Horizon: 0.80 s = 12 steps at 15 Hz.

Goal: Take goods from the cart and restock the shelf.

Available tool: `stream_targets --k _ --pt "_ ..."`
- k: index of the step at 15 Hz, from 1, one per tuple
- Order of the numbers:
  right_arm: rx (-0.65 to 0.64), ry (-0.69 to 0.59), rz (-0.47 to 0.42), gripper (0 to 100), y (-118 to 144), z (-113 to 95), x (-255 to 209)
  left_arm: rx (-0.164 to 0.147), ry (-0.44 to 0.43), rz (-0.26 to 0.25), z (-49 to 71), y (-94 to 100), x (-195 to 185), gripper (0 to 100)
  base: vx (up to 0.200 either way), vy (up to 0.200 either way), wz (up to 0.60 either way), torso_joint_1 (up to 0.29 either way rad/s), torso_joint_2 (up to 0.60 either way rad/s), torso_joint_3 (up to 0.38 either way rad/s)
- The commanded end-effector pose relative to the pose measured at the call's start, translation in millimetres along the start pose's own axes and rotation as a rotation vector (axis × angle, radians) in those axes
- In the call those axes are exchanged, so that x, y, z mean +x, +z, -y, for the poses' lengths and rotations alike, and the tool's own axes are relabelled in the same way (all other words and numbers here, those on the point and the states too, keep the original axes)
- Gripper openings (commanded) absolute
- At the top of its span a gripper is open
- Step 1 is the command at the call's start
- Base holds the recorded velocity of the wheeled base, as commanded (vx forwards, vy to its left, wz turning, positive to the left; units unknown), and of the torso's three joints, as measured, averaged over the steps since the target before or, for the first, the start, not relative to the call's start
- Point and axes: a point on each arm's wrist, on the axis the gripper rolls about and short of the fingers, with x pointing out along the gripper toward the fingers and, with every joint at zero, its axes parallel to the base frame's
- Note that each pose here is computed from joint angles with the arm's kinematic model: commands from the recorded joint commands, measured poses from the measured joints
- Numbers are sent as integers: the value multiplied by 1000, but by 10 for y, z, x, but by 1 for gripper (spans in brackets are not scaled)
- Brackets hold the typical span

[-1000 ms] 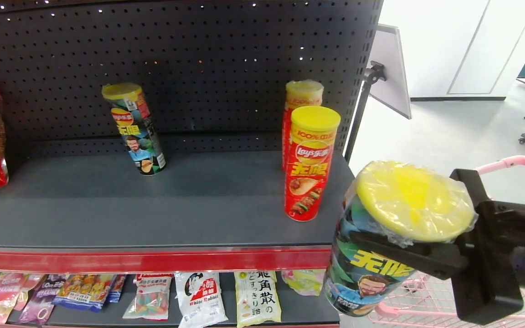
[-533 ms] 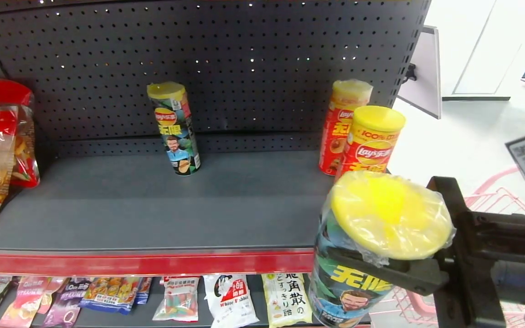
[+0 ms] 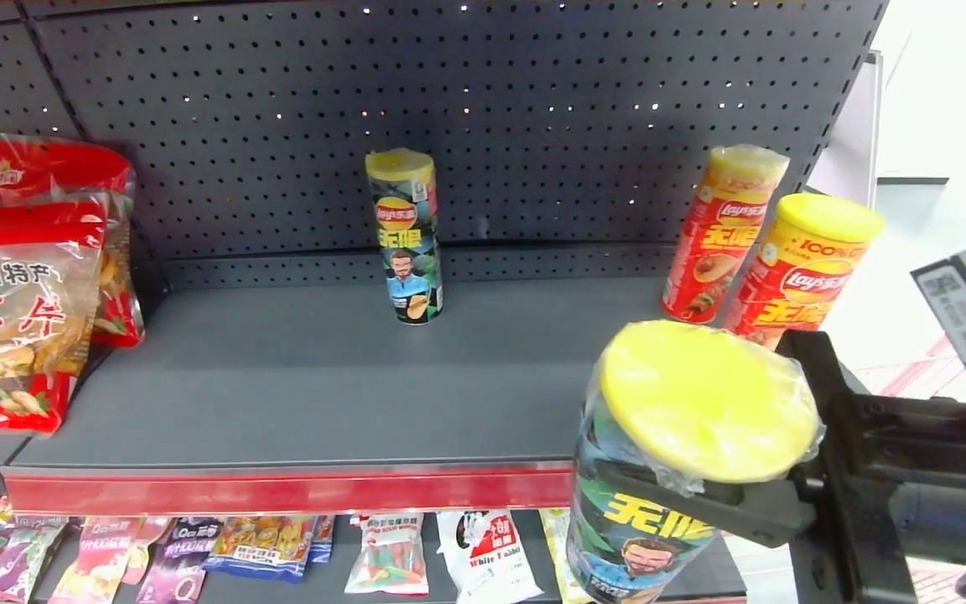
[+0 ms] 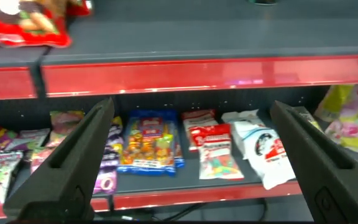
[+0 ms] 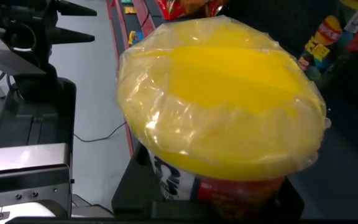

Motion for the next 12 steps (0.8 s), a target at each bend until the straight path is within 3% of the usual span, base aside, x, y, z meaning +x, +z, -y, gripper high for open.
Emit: stream_targets --k 1,3,12 --pt "1 2 -3 0 -10 -4 4 0 0 -1 0 0 1 100 0 200 0 7 -2 2" --pt "1 2 -3 0 -10 -4 4 0 0 -1 0 0 1 100 0 200 0 5 5 2" --pt "6 8 -13 0 -47 -21 -3 0 0 -1 0 0 1 100 0 0 0 0 0 0"
